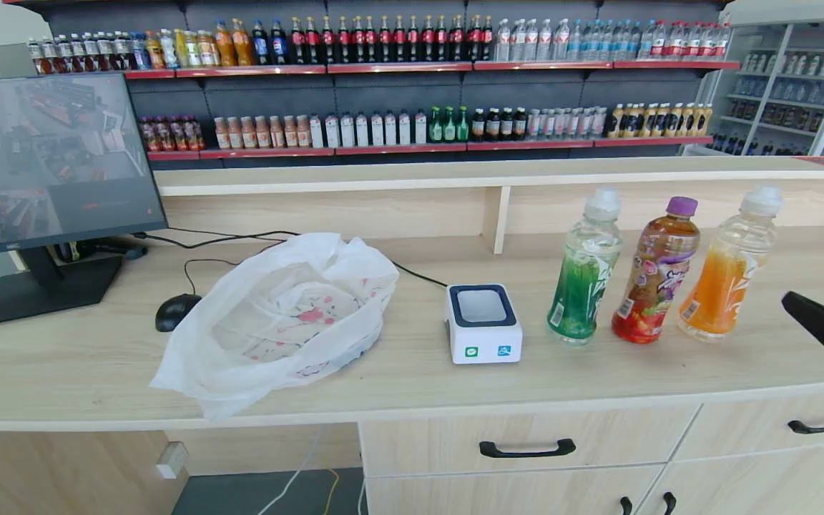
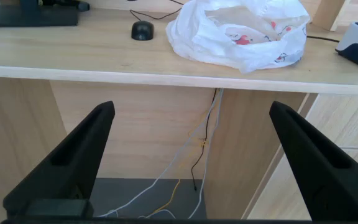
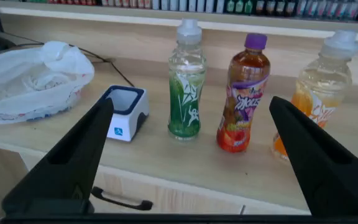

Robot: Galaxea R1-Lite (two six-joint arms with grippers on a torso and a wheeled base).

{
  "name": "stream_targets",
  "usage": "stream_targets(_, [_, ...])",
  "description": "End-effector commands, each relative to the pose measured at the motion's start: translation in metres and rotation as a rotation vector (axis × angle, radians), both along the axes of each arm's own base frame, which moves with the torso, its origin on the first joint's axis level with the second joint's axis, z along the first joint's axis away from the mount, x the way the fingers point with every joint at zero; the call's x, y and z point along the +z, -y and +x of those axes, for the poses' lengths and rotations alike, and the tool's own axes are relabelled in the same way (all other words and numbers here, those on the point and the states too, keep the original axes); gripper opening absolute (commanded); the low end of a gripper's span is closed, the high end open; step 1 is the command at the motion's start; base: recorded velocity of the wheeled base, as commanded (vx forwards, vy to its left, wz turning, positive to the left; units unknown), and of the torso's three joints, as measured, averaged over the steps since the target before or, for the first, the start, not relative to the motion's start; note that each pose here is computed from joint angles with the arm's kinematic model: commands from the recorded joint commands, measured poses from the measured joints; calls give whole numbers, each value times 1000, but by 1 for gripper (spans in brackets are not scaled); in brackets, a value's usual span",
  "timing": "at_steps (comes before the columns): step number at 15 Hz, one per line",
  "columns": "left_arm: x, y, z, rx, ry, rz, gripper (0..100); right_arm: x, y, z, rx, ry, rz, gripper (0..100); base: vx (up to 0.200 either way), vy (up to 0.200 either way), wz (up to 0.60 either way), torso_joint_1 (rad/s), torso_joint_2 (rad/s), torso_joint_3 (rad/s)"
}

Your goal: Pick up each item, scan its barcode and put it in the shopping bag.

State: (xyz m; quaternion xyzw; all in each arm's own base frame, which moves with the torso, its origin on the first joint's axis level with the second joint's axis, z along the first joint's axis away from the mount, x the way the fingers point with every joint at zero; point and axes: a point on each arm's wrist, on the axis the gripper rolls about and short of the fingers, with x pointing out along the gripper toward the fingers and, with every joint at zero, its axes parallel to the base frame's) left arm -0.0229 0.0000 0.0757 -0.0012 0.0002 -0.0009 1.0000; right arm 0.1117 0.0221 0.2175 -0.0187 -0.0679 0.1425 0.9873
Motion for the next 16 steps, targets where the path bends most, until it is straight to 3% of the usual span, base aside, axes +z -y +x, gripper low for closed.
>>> stream_targets(1, [0,0,0,0,-1,1,100,-42,-22,54,76,-85,-15,100,0,0,0,0,0,0])
stream_targets(4, [0,0,0,0,-1,1,100,-51,-37,79,119,21,10,100,0,0,0,0,0,0])
stream_targets(16, [0,0,0,0,-1,1,100,-73,-53,114,140,-74,26,100,0,0,0,0,0,0])
